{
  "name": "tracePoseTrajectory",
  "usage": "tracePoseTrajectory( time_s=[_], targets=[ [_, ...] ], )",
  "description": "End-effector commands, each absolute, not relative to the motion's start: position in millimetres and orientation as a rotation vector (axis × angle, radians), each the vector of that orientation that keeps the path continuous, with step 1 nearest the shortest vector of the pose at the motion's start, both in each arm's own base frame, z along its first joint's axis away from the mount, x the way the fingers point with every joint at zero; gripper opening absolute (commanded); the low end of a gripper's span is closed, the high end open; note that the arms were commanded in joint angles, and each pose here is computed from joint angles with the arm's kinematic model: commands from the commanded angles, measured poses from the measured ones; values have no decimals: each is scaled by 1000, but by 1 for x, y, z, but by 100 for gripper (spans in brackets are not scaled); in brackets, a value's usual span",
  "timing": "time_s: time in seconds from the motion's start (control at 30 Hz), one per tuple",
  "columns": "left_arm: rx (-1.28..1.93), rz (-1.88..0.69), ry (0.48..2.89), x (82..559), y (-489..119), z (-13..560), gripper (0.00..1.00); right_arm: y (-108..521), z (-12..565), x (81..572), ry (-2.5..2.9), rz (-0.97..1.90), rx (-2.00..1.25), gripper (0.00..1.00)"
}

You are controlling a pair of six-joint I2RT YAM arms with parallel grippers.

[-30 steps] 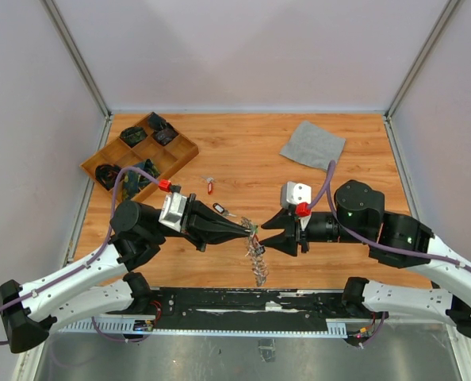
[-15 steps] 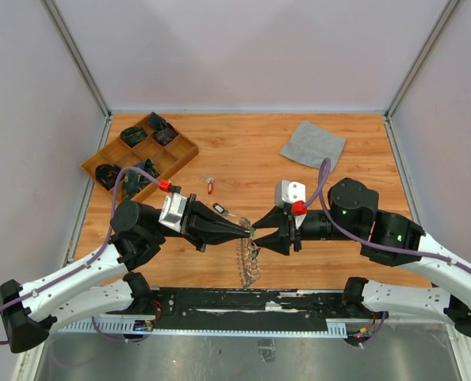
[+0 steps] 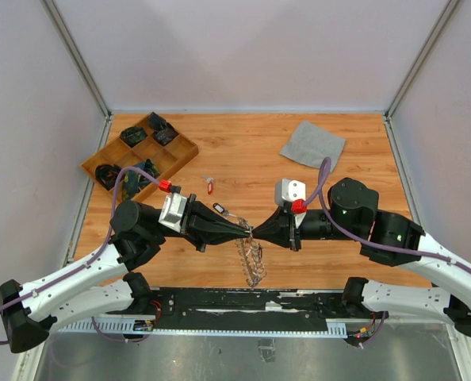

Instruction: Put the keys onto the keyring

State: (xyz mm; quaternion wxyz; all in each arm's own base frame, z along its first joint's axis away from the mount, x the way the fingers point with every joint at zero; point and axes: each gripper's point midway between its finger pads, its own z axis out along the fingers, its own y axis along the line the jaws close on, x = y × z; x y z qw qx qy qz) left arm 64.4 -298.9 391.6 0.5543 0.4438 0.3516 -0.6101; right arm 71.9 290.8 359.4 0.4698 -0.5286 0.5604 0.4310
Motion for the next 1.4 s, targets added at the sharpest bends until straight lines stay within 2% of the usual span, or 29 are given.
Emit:
tracePoseTrajectory(
  time_s=[0.0, 0.1, 0.57, 0.6, 0.7, 0.73, 0.9, 1.2, 1.27, 1.37],
  targets=[
    [1022, -1426, 746, 60, -292, 411, 1, 286, 374, 71, 1330, 1057, -1255, 4],
    [1022, -1426, 748, 60, -293, 411, 1, 281, 378, 72, 1321, 1044, -1234, 1],
    [1022, -1426, 757, 62, -294, 409, 1, 277, 385, 69, 1283, 1050, -1227, 1],
    [1023, -1427, 756, 62, -294, 409, 1, 277, 383, 70, 1287, 1045, -1230, 4],
    [1022, -1426, 754, 62, -294, 410, 1, 278, 377, 67, 1291, 1051, -1253, 31],
    [1021, -1426, 755, 62, -294, 410, 1, 279, 376, 65, 1289, 1059, -1267, 36],
    [1021, -1427, 752, 62, -294, 410, 0, 284, 368, 61, 1310, 1081, -1316, 44],
    [1022, -1426, 753, 62, -294, 410, 0, 296, 361, 54, 1309, 1137, -1376, 45],
    [1020, -1426, 754, 62, -294, 410, 0, 296, 362, 54, 1307, 1138, -1375, 40],
    [1020, -1425, 754, 62, -294, 410, 0, 294, 364, 54, 1300, 1138, -1370, 26]
  ],
)
